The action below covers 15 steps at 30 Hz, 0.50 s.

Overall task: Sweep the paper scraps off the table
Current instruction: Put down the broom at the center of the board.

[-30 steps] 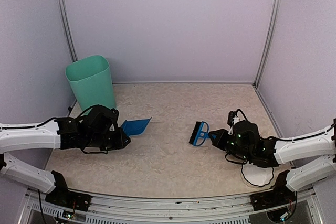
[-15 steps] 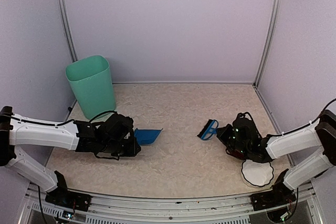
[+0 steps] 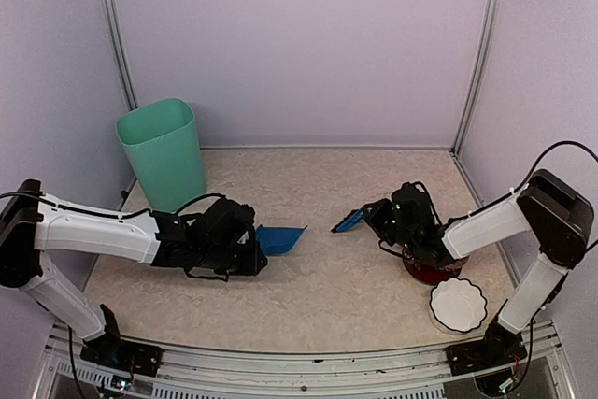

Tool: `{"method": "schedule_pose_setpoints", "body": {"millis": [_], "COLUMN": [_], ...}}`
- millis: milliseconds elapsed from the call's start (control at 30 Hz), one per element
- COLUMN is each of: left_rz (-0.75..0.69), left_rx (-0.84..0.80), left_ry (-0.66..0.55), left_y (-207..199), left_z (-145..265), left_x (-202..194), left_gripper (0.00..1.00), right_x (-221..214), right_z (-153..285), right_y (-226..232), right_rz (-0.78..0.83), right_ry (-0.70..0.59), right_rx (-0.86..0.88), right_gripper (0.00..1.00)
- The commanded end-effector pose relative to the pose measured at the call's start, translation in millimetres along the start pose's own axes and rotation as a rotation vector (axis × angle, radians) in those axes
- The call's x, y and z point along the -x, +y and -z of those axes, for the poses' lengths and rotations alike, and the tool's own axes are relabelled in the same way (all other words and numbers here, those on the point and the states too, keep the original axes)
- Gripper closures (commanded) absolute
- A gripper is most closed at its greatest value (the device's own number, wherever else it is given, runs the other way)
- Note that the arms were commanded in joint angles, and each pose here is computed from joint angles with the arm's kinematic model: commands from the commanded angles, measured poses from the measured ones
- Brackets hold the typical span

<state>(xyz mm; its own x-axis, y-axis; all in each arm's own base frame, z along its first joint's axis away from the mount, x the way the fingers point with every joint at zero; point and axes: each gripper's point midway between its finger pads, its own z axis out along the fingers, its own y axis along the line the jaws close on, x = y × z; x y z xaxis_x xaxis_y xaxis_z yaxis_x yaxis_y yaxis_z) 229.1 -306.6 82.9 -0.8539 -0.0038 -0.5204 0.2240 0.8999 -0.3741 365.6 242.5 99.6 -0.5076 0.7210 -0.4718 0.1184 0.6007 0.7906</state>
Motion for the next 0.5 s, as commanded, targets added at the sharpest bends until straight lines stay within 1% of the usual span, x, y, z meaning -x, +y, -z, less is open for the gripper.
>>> {"method": "schedule_pose_setpoints", "body": {"millis": [0, 167, 300, 400, 467], "left_rz": [-0.025, -0.045, -0.065, -0.074, -0.081], "left_rx": [-0.050, -0.073, -0.084, -0.088, -0.086], "left_ry": [-0.025, -0.028, -0.024, -0.017, -0.014], "left_y": [-19, -29, -37, -42, -43], "left_z": [0, -2, -5, -9, -13], "left_x": [11, 14, 16, 16, 15], "left_gripper": [1.00, 1.00, 0.97, 0.95, 0.93], "right_x": [15, 29, 44, 56, 67], "right_z": [-17, -18, -12, -5, -1], "right_y": [-2, -16, -31, -31, -34], "right_rz": [0.017, 0.083, 0.142, 0.234, 0.301], "right_ry": [-0.009, -0.033, -0.066, -0.096, -0.119], "right_rx": [-0.006, -0.063, -0.158, -0.222, -0.289], "right_gripper": [0.60, 0.33, 0.22, 0.11, 0.08]}}
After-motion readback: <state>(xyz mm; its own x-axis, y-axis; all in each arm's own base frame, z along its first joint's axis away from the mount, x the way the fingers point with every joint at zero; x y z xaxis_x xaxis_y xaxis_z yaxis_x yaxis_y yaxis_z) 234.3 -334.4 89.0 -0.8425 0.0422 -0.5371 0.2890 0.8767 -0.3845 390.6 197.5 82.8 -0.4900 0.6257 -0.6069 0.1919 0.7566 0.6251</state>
